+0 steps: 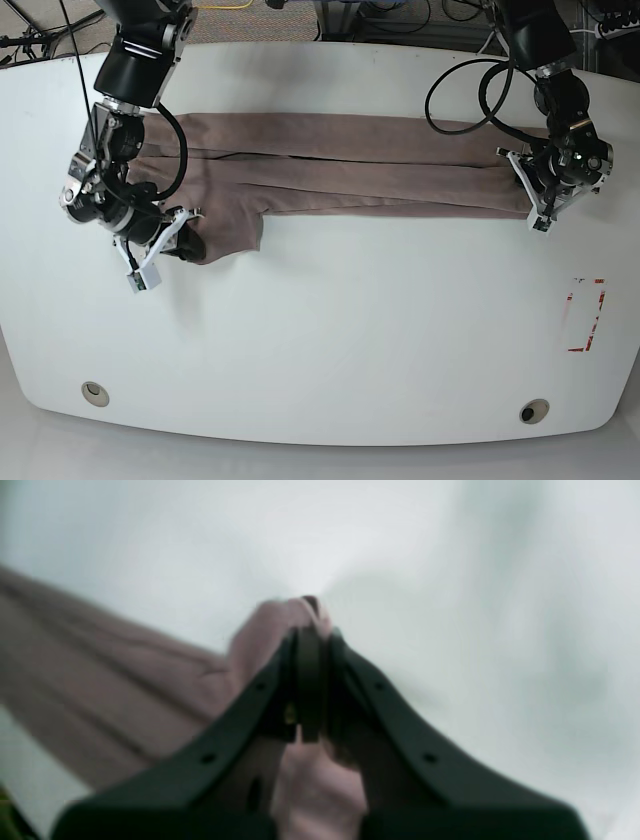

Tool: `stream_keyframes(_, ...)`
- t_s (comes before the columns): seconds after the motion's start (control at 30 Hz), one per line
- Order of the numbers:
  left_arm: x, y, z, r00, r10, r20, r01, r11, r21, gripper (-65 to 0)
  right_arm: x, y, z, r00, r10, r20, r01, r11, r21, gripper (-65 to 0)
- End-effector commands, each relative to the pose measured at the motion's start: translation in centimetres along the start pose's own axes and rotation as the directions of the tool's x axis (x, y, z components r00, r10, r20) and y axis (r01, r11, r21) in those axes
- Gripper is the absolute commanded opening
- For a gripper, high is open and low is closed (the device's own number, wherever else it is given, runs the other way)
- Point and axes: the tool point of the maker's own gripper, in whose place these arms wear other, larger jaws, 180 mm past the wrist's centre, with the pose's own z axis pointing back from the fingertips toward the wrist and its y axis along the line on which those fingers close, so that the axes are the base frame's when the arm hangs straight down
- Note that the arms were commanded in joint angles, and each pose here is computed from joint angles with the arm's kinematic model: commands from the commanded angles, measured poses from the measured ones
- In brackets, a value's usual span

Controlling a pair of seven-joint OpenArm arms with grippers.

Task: Fold the T-shirt properly
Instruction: 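Grasp the loose sleeve flap with the right gripper, then fold the flap over onto the strip with the right gripper and release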

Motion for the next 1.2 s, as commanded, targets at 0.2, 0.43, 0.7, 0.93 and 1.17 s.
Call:
stream_keyframes(0.2, -1.9, -0.5, -0.4, 0.994, -0.05, -0.101, 0.051, 0.999, 0.006, -49.9, -0.3, 5.4, 3.3, 0.992, -0.077, 0.104, 0.05, 0.97, 0.239, -65.0)
stream_keyframes(0.43, -1.9, -0.5, -0.4, 0.994, -0.051, -0.102, 0.051, 0.999, 0.007, -49.9, -3.6, 7.9, 4.5, 0.99, -0.132, 0.049, 0.108, 0.937, 0.333, -65.0)
stream_keyframes(0.7, -1.9, -0.6, -0.5, 0.993, -0.049, -0.103, 0.049, 0.999, 0.002, -49.9, -5.5, 9.6, 5.5, 0.988, -0.154, 0.019, 0.136, 0.917, 0.374, -62.8)
stream_keyframes(0.93, -2.0, -0.8, -0.5, 0.993, -0.049, -0.105, 0.049, 0.999, -0.002, -49.9, -7.1, 11.8, 4.9, 0.994, -0.094, -0.058, 0.11, 0.896, 0.43, -33.8)
stream_keyframes(1.17, -1.6, -1.3, -0.6, 0.992, -0.072, -0.103, 0.071, 0.997, -0.01, -49.9, -8.2, 11.5, 5.6, 0.994, -0.059, -0.093, 0.093, 0.904, 0.417, -6.0)
